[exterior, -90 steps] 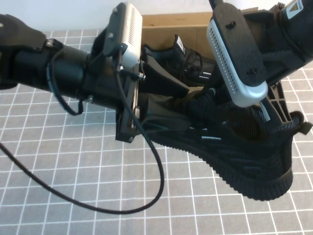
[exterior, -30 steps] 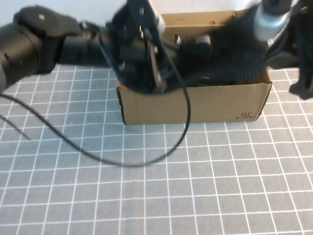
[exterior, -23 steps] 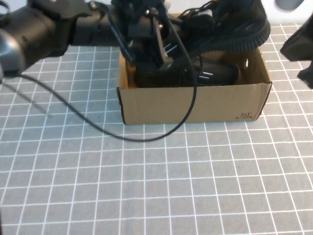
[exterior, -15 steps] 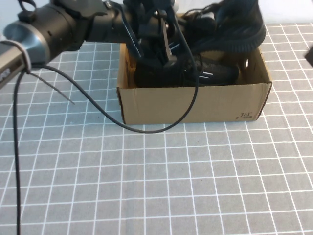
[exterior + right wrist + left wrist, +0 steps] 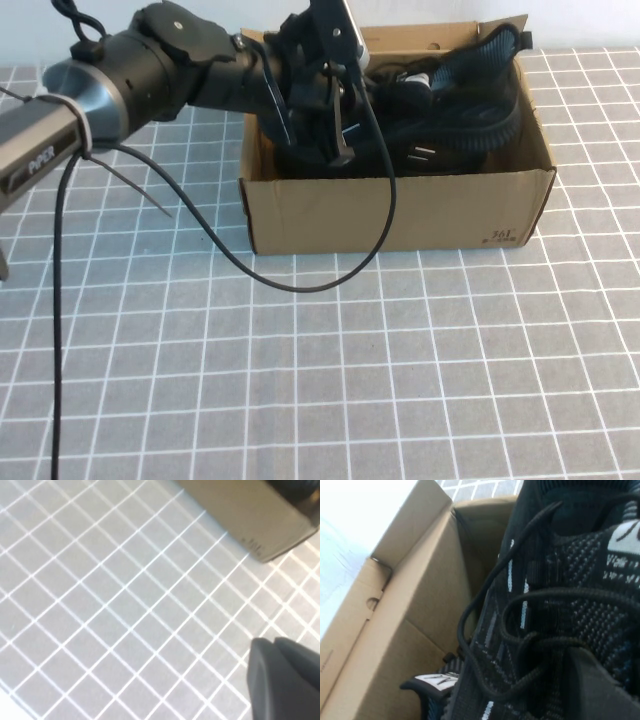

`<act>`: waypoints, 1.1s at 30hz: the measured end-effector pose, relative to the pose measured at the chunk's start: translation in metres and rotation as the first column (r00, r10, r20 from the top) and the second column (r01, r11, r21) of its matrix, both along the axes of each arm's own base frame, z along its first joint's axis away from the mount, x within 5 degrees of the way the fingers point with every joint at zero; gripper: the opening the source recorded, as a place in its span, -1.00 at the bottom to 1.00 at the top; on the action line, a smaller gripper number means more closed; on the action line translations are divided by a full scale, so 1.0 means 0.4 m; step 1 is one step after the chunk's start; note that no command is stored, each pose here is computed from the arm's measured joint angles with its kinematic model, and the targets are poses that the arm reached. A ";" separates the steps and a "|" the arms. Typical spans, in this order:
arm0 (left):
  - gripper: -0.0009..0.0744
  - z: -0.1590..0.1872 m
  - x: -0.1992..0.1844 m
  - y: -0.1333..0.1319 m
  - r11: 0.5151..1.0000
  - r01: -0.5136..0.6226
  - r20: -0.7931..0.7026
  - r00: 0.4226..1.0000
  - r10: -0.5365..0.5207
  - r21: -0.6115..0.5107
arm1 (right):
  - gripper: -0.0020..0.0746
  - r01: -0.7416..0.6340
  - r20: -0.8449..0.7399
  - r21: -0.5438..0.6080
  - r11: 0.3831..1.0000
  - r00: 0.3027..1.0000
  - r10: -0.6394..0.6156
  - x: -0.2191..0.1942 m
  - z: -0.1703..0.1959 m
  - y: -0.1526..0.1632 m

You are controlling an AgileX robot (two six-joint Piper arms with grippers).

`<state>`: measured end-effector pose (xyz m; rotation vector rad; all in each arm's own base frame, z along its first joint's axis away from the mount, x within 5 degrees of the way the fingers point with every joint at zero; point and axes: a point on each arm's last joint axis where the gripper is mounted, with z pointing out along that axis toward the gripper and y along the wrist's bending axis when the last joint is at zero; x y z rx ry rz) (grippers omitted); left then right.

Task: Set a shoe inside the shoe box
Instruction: Place the shoe in the shoe box

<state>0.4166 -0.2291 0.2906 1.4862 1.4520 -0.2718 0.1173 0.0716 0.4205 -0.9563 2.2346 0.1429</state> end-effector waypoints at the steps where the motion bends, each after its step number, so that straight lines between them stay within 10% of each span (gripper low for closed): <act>1: -0.90 -0.003 0.001 0.000 1.000 0.000 -0.002 1.000 0.000 0.001 | -0.99 0.000 -0.002 -0.001 1.000 1.000 0.000 -0.007 -0.008 -0.004; 33: -0.90 -0.086 0.006 -0.015 0.993 0.100 -0.066 0.993 -0.096 0.060 | -0.99 0.000 0.018 0.006 1.000 1.000 -0.001 -0.023 -0.038 -0.015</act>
